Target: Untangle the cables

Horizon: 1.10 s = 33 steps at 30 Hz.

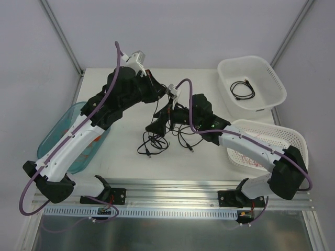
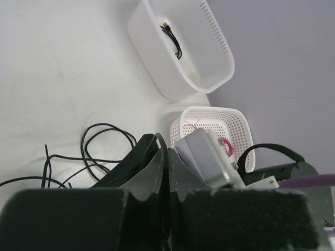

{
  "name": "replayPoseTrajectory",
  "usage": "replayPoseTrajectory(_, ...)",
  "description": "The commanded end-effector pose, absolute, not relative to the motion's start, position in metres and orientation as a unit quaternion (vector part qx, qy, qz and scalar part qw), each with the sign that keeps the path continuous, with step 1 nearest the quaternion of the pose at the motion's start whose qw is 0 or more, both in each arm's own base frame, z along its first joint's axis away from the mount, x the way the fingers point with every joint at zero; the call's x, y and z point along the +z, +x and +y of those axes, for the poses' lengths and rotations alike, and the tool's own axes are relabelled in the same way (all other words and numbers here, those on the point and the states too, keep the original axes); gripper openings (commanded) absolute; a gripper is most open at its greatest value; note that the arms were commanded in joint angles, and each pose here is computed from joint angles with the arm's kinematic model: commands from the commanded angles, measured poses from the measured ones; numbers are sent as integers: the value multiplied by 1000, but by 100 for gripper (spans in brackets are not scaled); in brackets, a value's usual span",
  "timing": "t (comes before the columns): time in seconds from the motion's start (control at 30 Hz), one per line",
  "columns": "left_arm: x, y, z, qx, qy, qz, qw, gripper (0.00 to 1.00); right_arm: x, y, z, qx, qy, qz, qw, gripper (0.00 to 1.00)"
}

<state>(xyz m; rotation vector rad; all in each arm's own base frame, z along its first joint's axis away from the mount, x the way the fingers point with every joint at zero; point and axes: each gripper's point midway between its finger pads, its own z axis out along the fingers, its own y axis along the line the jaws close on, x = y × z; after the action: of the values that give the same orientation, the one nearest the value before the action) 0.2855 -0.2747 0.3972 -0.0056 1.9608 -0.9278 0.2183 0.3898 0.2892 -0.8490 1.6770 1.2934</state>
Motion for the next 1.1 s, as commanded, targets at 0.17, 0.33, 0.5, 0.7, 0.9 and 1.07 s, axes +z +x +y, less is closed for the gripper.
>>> replayPoseTrajectory(0.17, 420, 289, -270, -407, -76, 765, 493, 0, 314, 232, 415, 520, -312, 639, 473, 74)
replayPoseTrajectory(0.33, 417, 291, -265, -406, -96, 761, 497, 0, 306, 236, 413, 511, -300, 649, 477, 35)
replayPoseTrajectory(0.5, 413, 291, -257, -397, -109, 757, 508, 0, 300, 235, 410, 505, -297, 659, 472, 1)
replayPoseTrajectory(0.7, 412, 287, -233, -360, -104, 751, 543, 30, 282, 247, 392, 471, -276, 694, 470, 1)
replayPoseTrajectory(0.9, 394, 278, -209, -321, -48, 760, 563, 61, 279, 283, 352, 433, -221, 736, 471, 1)
replayPoseTrajectory(1.07, 347, 267, -185, -273, -2, 779, 565, 77, 291, 295, 322, 403, -199, 763, 465, 1)
